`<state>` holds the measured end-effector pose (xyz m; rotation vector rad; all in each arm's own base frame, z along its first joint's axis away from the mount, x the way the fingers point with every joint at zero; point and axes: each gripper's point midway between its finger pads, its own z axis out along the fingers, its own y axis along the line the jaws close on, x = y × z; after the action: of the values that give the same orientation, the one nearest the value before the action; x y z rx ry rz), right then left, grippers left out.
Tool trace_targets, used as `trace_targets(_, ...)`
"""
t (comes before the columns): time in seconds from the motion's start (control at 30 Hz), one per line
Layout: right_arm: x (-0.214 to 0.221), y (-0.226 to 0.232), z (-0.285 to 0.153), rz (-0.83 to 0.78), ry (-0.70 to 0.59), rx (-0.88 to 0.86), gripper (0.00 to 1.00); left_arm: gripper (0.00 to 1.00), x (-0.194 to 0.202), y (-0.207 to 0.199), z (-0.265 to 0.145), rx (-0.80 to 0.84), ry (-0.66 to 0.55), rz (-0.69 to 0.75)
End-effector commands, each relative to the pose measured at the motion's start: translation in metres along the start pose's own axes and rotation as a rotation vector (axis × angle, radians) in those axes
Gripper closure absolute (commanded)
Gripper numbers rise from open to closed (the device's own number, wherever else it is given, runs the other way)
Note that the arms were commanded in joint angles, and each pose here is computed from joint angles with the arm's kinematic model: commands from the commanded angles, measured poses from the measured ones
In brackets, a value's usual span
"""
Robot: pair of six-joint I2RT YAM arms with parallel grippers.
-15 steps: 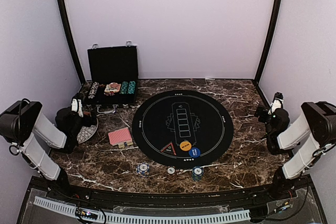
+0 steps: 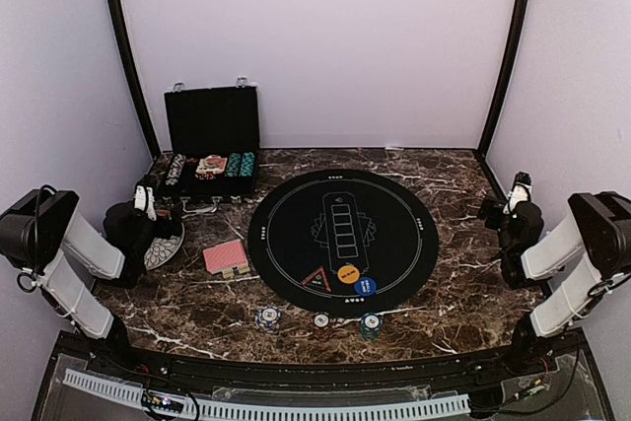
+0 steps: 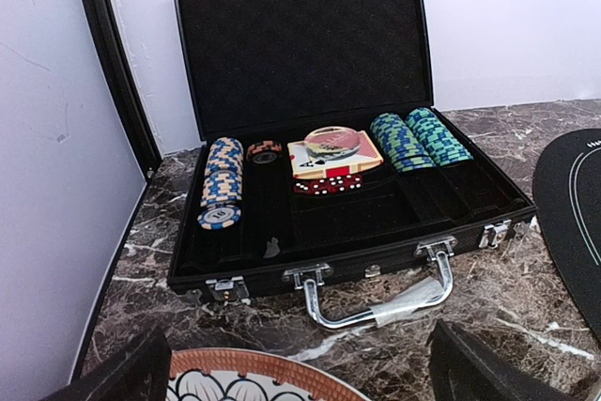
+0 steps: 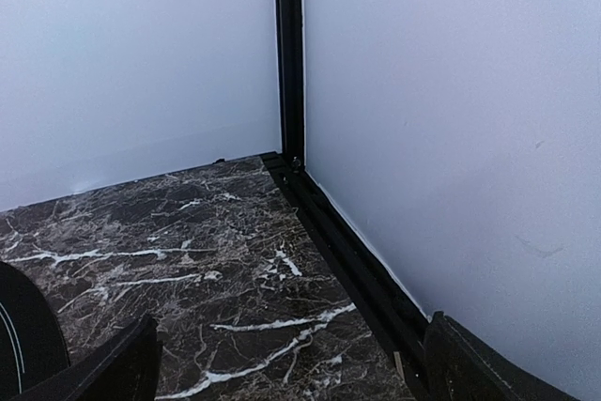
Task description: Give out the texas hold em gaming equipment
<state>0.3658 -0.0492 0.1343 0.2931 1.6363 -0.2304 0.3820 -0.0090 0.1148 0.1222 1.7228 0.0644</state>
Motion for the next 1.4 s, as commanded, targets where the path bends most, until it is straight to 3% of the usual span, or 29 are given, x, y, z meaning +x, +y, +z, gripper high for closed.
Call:
trace_targets(0.0,-0.022,0.006,0.007,0.004,-0.017,0.006,0.02,0.01,-0.015,-0.005,0.003,0.053,-0.028,-0.008)
trace_targets(0.17,-0.046,0.004,0.011,0.009,-0.009,0.036,0.01,0.01,-0.020,0.003,0.006,0.021,-0.004,-0.031)
trace_targets(0.4,-0.087,0.018,0.016,0.163,0.022,-0.017,0.02,0.01,-0.038,0.009,0.011,0.035,0.061,-0.065)
trace_targets(0.53,-0.103,0.030,0.027,0.376,0.104,-0.035,0.02,0.01,-0.060,0.015,0.029,0.045,0.177,-0.058)
trace_targets(0.6,-0.101,0.034,0.032,0.470,0.199,-0.009,0.02,0.01,-0.051,0.011,0.029,0.072,0.290,-0.044)
trace_targets(0.8,-0.092,0.113,0.029,0.461,0.391,-0.370,0.01,0.01,-0.081,0.019,0.021,0.086,0.312,0.030)
trace_targets(0.9,-0.087,0.162,0.010,0.322,0.468,-0.445,0.01,0.01,-0.088,0.018,0.017,0.140,0.352,-0.018)
trace_targets(1.13,-0.059,0.286,-0.079,-0.002,0.566,-0.659,0.02,0.01,-0.099,0.023,0.006,0.151,0.492,-0.031)
trace_targets(1.37,0.002,0.373,-0.179,-0.218,0.707,-0.886,0.12,0.01,-0.086,0.037,0.003,0.094,0.642,0.008)
